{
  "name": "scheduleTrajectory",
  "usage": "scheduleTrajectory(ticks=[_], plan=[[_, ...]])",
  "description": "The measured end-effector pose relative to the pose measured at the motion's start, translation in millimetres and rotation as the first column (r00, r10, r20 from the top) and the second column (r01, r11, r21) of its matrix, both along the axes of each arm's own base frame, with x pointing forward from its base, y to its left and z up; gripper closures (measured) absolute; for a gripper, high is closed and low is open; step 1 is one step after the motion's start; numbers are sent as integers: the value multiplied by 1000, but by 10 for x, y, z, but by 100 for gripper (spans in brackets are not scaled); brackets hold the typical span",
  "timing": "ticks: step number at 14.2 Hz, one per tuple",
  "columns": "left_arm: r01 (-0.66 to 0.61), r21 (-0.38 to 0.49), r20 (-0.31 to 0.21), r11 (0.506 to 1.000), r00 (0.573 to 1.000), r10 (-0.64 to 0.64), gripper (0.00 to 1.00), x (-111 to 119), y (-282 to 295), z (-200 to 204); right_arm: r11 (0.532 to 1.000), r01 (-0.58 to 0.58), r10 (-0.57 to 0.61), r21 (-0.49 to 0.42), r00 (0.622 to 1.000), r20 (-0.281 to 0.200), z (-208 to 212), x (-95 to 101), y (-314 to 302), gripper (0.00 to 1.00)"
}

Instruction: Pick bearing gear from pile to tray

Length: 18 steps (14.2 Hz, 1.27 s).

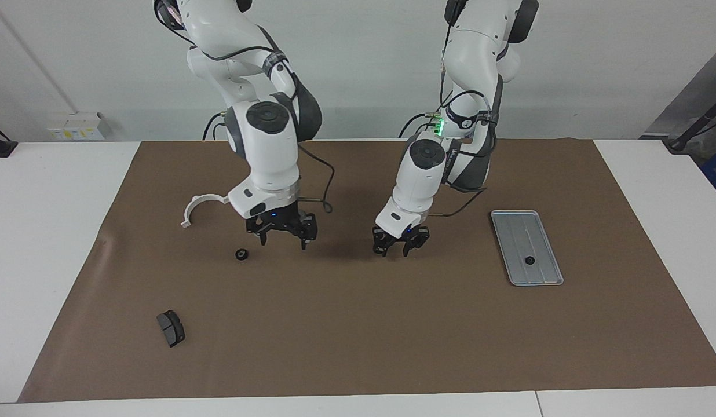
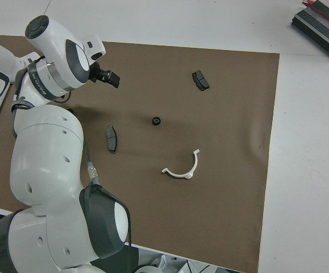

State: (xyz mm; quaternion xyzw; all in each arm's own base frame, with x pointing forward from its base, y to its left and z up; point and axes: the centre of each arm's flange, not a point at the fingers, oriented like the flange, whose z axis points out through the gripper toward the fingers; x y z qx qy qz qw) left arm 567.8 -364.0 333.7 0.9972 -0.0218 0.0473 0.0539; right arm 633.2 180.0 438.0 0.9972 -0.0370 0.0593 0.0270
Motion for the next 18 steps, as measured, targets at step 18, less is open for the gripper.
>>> scheduleTrajectory(ticks=[18], plan=[[43,16,-9,999,999,-42,44,-231,-155,-318,884,-463,464,71,886,-4,-1479,-670,-1257,13]])
